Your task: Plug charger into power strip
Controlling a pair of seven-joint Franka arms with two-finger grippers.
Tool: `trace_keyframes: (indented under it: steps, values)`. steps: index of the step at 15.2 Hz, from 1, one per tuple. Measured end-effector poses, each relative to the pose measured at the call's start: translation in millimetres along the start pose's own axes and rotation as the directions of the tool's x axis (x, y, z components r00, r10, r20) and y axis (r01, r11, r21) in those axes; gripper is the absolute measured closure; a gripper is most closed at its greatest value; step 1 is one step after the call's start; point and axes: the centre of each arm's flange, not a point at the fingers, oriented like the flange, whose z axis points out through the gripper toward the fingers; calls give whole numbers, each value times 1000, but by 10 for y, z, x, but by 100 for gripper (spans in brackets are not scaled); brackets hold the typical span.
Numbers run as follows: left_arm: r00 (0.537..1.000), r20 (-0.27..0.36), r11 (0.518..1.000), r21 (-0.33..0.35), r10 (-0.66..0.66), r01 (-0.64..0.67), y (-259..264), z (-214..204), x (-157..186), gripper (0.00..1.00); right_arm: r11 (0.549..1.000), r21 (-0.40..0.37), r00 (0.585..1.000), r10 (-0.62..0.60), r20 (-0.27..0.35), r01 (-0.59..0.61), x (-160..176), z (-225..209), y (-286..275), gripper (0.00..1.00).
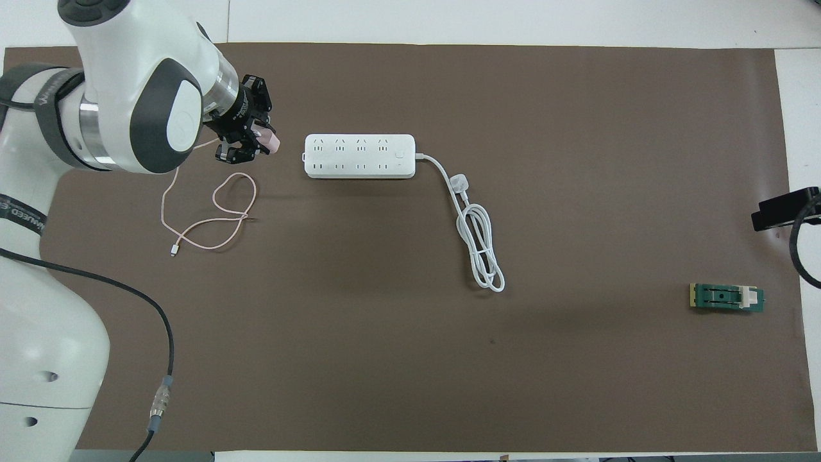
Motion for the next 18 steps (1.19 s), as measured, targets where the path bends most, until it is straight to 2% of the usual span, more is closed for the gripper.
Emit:
trace_keyframes:
  steps: [12, 18]
  values:
    - [998, -20, 997, 45, -65, 66, 120, 662, -339, 68, 1000, 0, 1000, -1, 0, 1, 0, -1, -6, 0]
    - [996, -18, 995, 31, -89, 90, 158, 764, -336, 68, 1000, 0, 1000, -1, 0, 1, 0, -1, -6, 0]
